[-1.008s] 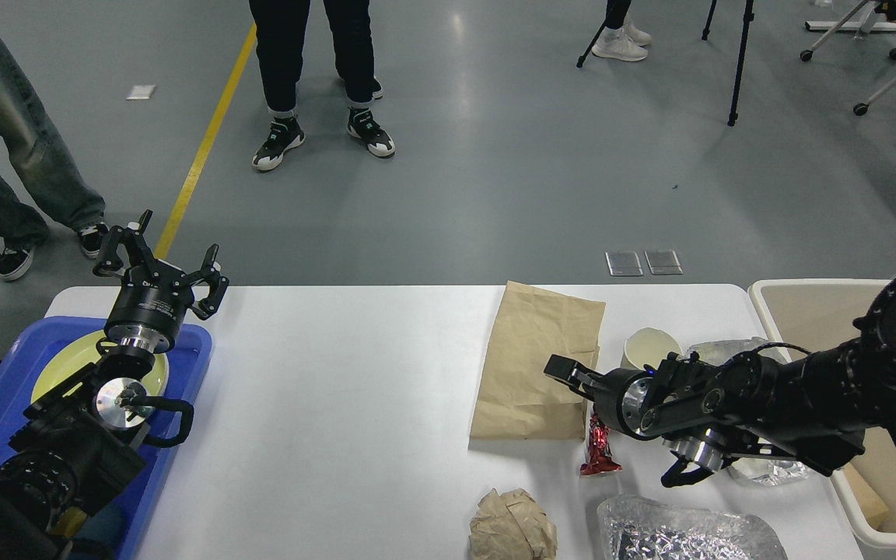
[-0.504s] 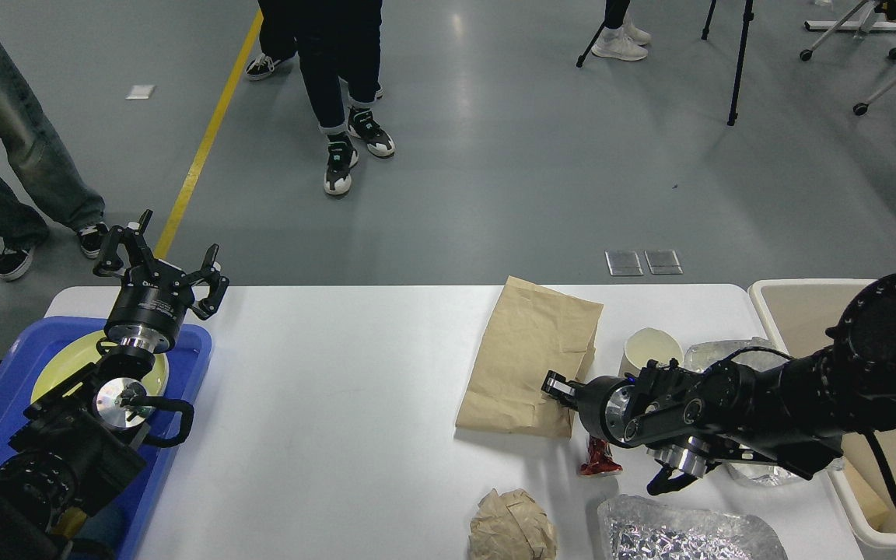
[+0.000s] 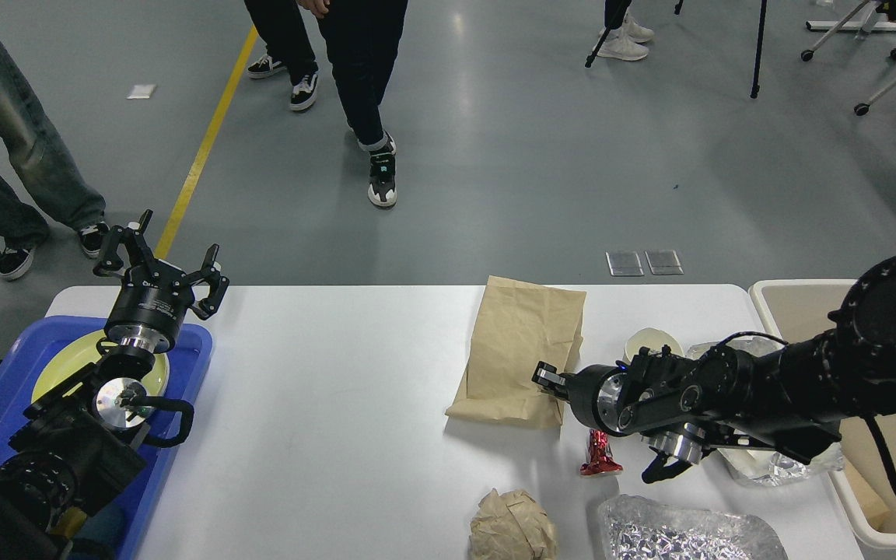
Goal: Tidy desktop
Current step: 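Lift the paper bag with the right gripper and carry it over the white bin, then open the right gripper to drop the bag into the bin, then raise, then move the right gripper down to the foil tray beside the bin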
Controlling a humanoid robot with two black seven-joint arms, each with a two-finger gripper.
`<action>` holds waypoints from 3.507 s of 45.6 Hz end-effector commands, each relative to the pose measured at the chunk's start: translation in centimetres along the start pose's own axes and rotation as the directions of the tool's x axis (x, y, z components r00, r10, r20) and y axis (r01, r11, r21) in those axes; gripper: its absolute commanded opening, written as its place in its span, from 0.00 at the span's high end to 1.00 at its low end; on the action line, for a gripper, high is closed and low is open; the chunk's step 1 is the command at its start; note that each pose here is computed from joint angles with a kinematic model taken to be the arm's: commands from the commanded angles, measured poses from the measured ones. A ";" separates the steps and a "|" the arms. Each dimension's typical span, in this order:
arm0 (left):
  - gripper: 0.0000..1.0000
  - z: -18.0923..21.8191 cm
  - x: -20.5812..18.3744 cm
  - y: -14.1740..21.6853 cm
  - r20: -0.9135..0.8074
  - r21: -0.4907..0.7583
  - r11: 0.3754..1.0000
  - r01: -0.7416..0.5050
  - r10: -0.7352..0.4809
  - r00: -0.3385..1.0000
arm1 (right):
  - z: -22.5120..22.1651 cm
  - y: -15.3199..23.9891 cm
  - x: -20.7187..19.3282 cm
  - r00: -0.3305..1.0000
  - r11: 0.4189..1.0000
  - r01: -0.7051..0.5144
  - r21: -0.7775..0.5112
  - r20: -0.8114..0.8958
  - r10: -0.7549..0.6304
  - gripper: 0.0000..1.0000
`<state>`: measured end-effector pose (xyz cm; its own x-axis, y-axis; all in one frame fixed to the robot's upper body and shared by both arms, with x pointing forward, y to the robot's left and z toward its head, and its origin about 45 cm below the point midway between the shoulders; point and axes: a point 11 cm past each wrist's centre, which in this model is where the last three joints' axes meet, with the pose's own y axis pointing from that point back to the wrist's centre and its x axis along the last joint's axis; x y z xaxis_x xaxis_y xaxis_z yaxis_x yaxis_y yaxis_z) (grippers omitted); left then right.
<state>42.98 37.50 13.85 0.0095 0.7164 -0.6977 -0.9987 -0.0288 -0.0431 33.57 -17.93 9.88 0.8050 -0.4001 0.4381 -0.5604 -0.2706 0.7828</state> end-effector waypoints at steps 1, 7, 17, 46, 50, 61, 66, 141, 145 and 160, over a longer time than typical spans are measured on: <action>0.04 0.0 0.0 0.0 0.000 0.000 1.000 0.000 0.000 1.000 | -2.6 1.8 1.0 0.999 0.999 0.033 0.042 -0.029 -0.032 1.00; 0.04 0.0 0.0 0.0 0.001 0.000 1.000 -0.002 0.002 1.000 | -5.8 5.7 3.5 0.992 0.990 0.099 0.096 -0.084 -0.091 1.00; 0.04 0.0 0.0 0.0 0.001 0.000 1.000 -0.002 0.002 1.000 | -9.7 13.9 9.3 0.901 0.941 0.322 0.102 -0.339 -0.272 1.00; 0.04 0.0 0.1 0.1 0.000 0.000 1.000 -0.001 0.001 1.000 | -8.2 23.0 15.6 0.758 0.942 0.333 -0.044 -0.582 -0.295 1.00; 0.04 0.0 0.0 0.0 0.000 0.000 1.000 0.000 0.000 1.000 | -3.2 22.0 18.8 0.829 0.969 0.237 -0.063 -0.506 -0.236 1.00; 0.04 0.1 0.0 0.0 0.001 -0.001 1.000 -0.001 0.001 1.000 | 12.2 19.5 28.2 0.927 0.945 -0.225 -0.237 -0.350 0.133 1.00; 0.04 0.0 0.1 0.1 0.000 0.000 1.000 -0.001 0.001 1.000 | 18.4 18.9 29.0 0.897 0.869 -0.369 -0.331 -0.372 0.239 1.00; 0.04 0.0 0.0 0.0 0.001 0.000 1.000 -0.002 0.002 1.000 | 20.2 13.3 29.6 0.677 0.621 -0.731 -0.282 -0.191 0.711 0.00; 0.04 0.0 0.0 0.0 0.001 0.000 1.000 -0.002 0.002 1.000 | 14.6 13.2 31.7 0.739 0.712 -0.672 -0.204 -0.119 0.664 0.00; 0.04 0.0 0.0 0.0 0.000 0.000 1.000 0.000 0.000 1.000 | -5.1 12.7 25.4 0.970 0.966 -0.227 0.127 -0.065 0.236 0.00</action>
<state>42.98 37.53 13.85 0.0081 0.7168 -0.6972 -0.9986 -0.0302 -0.0427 50.03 -33.54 32.53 0.5336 -0.4521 0.7148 -0.8321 -0.1291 0.5395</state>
